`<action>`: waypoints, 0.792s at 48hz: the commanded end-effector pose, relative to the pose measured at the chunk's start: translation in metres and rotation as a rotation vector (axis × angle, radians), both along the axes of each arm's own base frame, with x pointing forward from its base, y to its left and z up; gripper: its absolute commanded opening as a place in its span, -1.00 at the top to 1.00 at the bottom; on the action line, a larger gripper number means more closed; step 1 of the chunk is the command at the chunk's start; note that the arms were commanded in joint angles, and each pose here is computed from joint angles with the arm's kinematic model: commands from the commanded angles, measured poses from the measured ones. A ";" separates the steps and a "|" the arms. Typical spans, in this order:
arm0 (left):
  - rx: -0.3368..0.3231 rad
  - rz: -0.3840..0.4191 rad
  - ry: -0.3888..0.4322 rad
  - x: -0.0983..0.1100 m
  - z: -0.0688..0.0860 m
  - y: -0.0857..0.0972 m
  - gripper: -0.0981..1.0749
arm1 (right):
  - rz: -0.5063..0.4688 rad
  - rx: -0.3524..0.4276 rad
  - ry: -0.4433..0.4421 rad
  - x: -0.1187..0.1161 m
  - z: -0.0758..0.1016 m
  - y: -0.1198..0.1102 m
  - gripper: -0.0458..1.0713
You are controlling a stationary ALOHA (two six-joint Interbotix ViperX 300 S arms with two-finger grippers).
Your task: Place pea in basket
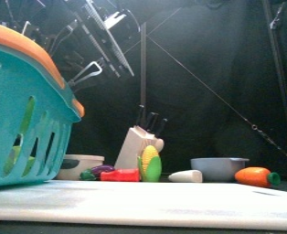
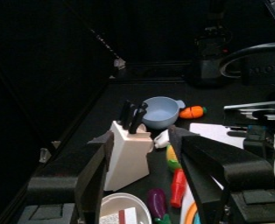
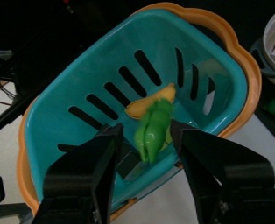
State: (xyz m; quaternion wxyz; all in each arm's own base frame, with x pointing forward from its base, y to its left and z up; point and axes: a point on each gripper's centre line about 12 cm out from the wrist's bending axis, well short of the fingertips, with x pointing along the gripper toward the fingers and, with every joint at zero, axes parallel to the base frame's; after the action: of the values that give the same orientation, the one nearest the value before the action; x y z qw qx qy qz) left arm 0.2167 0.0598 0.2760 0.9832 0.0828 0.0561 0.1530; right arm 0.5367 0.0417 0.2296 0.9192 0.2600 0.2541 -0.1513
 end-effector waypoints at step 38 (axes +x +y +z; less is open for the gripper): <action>-0.048 -0.018 0.034 0.001 -0.003 -0.003 -0.68 | -0.052 -0.032 -0.020 -0.030 0.044 -0.012 -0.62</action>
State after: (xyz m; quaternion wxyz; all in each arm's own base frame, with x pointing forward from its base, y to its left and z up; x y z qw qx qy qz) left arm 0.2163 0.0583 0.2704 0.9839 0.0733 0.0724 0.1460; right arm 0.5185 0.0329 0.2394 0.9143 0.2473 0.2637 -0.1828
